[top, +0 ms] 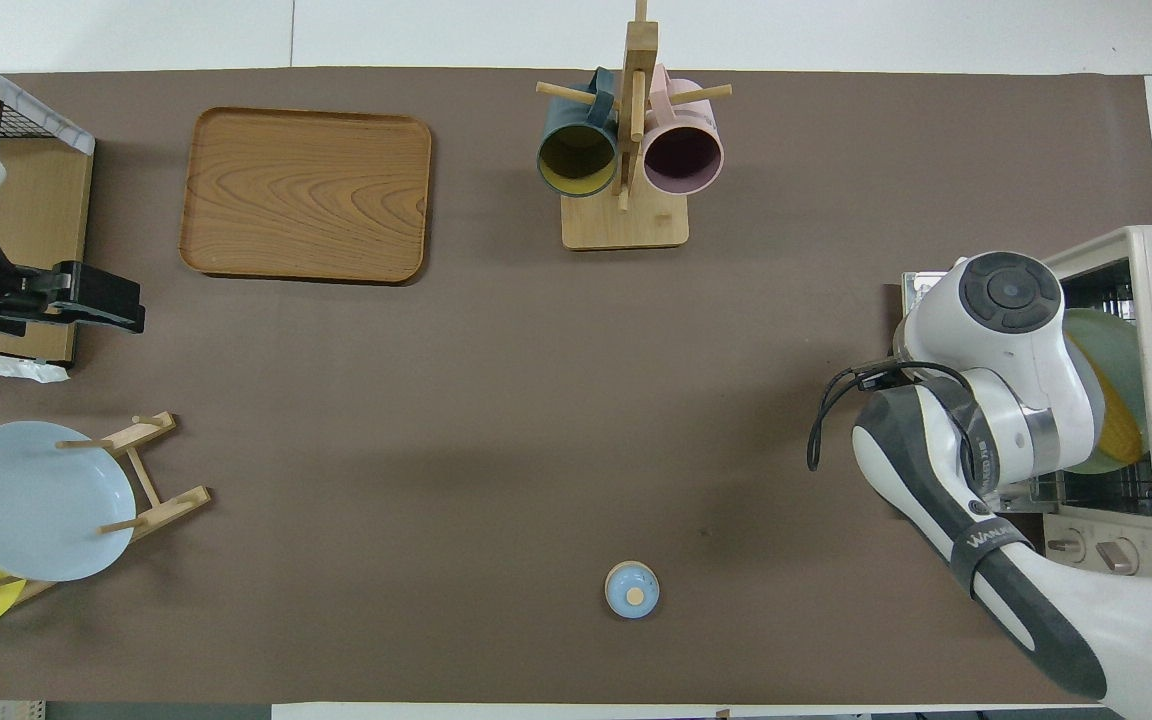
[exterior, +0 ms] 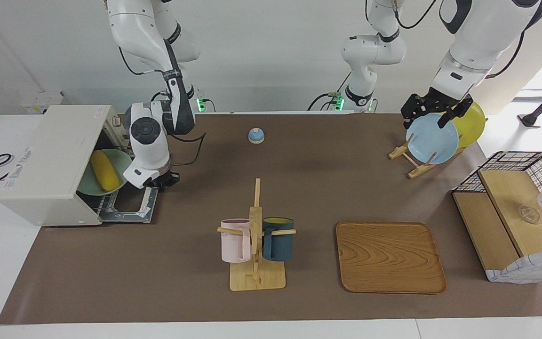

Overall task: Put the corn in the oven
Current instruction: 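Push the oven door closed with the right gripper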

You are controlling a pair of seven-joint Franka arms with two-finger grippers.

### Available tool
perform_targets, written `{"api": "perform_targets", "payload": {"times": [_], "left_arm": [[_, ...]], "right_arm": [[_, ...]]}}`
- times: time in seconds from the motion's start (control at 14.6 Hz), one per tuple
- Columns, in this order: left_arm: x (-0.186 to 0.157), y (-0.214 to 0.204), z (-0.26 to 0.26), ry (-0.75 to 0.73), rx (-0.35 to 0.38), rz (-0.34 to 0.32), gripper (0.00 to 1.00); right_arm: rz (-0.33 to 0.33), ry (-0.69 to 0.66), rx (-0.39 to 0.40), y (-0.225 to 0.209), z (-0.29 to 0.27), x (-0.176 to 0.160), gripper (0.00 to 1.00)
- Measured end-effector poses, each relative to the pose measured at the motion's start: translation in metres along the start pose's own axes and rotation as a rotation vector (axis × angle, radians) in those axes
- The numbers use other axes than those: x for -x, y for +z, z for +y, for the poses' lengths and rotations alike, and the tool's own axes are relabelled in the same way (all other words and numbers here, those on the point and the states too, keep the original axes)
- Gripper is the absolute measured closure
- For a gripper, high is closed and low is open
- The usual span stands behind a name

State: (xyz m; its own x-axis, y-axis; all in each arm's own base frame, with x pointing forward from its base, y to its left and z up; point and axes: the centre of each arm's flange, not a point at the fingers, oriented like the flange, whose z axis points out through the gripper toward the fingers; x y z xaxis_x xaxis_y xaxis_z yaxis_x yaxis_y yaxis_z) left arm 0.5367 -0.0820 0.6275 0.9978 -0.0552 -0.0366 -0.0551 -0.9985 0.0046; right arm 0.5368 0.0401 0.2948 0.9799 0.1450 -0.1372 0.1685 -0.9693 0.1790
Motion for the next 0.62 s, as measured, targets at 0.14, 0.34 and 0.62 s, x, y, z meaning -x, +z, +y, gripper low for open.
{"api": "perform_targets", "payload": {"times": [0.14, 0.34, 0.62], "left_arm": [[0.0, 0.0, -0.001, -0.001, 0.0, -0.001, 0.0], [0.0, 0.0, -0.002, -0.003, 0.0, -0.001, 0.0], [0.0, 0.0, -0.002, -0.003, 0.0, -0.001, 0.0]], "right_arm": [[-0.004, -0.023, 0.021, -0.001, -0.003, 0.0, 0.99], [-0.044, -0.043, 0.053, -0.017, -0.005, -0.004, 0.99], [-0.12, -0.1, 0.08, -0.082, 0.023, -0.003, 0.99]]}}
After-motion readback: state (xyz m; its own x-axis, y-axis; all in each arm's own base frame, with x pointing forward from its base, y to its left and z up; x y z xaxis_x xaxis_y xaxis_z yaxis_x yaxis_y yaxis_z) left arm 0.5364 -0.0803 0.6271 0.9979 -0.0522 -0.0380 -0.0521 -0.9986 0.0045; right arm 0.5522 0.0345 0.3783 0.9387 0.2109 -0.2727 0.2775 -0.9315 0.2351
